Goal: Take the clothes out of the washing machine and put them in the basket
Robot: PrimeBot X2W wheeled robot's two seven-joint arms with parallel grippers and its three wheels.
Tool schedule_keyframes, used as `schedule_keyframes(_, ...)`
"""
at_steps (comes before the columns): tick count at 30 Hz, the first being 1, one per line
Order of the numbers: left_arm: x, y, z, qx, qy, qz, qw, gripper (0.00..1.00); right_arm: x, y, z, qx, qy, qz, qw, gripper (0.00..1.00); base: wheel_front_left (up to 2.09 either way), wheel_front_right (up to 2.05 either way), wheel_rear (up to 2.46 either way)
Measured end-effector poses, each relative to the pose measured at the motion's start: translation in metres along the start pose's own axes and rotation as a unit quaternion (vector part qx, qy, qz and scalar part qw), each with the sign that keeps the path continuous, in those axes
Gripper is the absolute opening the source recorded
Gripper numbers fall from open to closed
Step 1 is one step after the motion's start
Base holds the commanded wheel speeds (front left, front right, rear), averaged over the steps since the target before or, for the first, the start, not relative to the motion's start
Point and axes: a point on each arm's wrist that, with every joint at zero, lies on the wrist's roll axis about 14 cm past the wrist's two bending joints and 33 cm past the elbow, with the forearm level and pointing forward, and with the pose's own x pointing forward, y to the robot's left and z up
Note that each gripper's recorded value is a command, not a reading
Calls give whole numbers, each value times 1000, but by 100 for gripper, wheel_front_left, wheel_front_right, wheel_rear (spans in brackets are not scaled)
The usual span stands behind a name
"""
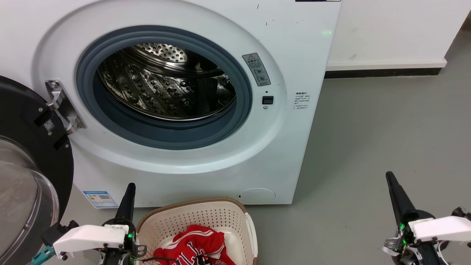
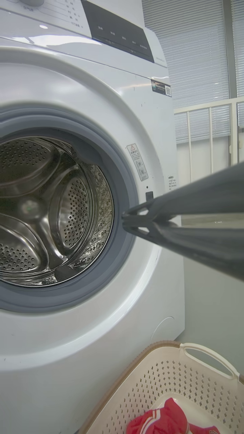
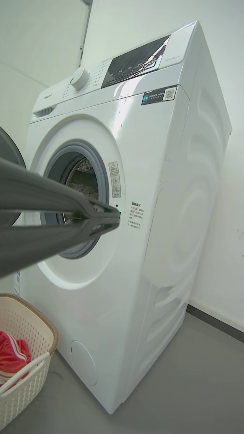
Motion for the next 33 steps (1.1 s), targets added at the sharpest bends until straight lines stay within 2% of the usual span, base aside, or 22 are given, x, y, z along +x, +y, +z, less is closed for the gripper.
schedule_keyframes(33,8,-9,6,-121,0,-25,992,0,11,-2,6,123,-14,0,992,0,0,0,0)
